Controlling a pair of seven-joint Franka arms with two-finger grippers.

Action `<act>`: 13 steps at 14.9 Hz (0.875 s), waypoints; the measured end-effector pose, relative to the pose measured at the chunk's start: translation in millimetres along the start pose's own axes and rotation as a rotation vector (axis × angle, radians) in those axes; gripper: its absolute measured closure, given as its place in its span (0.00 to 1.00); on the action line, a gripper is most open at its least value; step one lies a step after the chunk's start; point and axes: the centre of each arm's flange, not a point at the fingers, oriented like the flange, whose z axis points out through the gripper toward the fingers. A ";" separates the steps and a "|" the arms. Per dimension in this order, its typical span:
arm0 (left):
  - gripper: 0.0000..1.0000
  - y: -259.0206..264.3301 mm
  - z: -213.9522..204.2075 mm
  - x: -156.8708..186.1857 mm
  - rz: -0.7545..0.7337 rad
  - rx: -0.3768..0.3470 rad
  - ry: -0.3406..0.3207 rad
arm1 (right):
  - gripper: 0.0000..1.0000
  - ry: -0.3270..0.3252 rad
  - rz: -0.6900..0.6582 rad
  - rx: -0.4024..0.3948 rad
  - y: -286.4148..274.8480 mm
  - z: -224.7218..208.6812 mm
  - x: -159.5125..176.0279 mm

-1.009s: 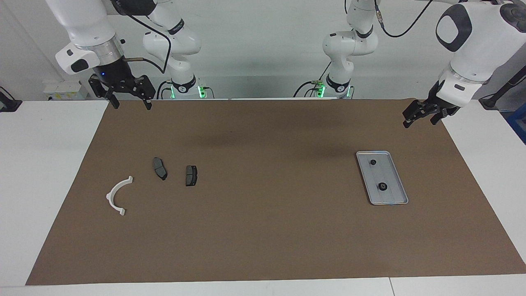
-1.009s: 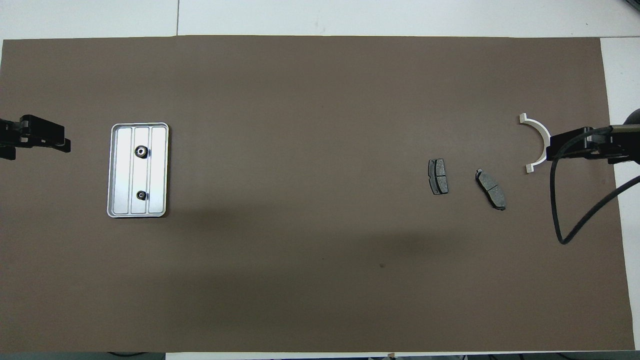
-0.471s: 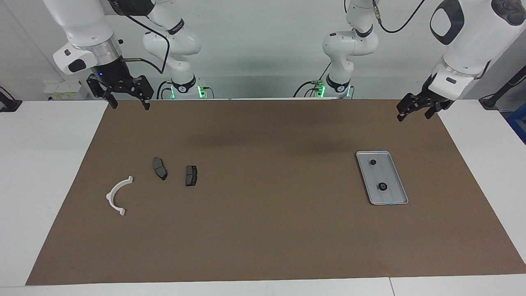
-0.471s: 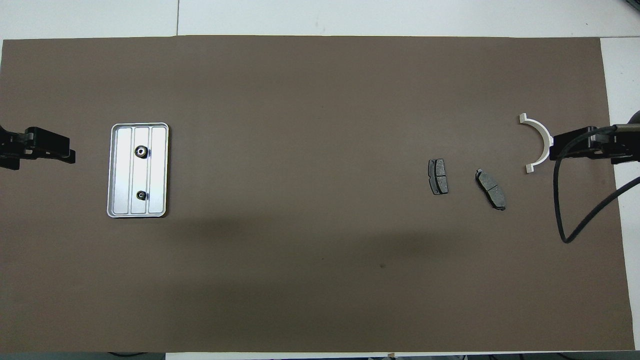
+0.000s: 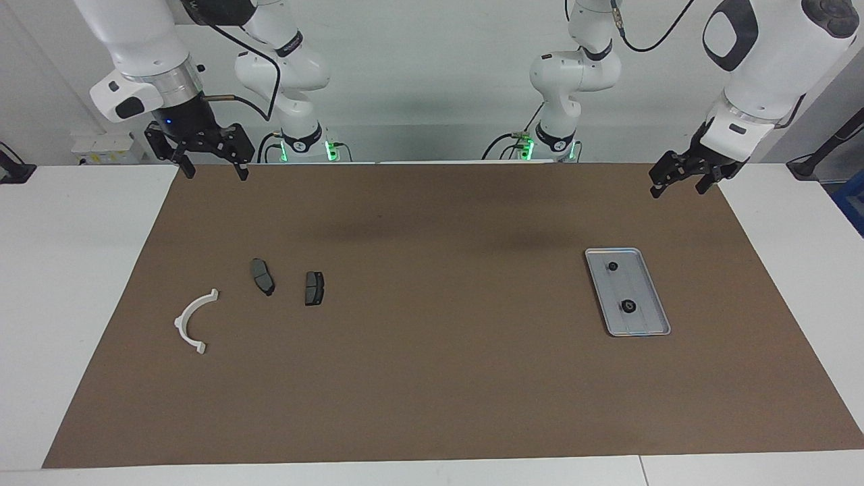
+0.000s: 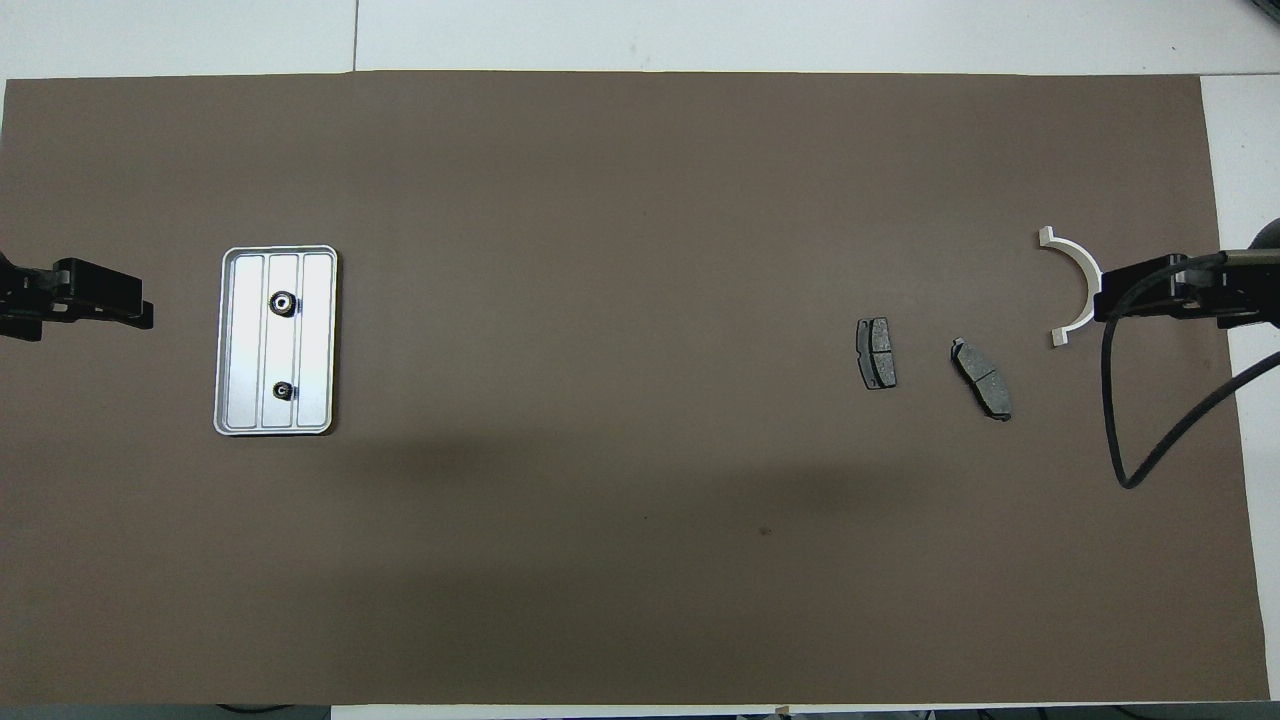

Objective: Pick bearing gear from pile to tray

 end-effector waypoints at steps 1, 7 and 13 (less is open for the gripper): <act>0.00 0.7 -0.5 0.6 0.001 0.000 0.006 | 0.00 0.000 0.000 0.000 -0.1 0.0 0.0; 0.00 3.6 -6.4 2.7 0.008 -0.002 0.046 | 0.00 0.000 0.000 0.000 -0.2 0.0 0.0; 0.00 4.1 -8.9 2.3 0.009 -0.002 0.054 | 0.00 0.000 0.000 0.000 -0.2 -0.3 -0.2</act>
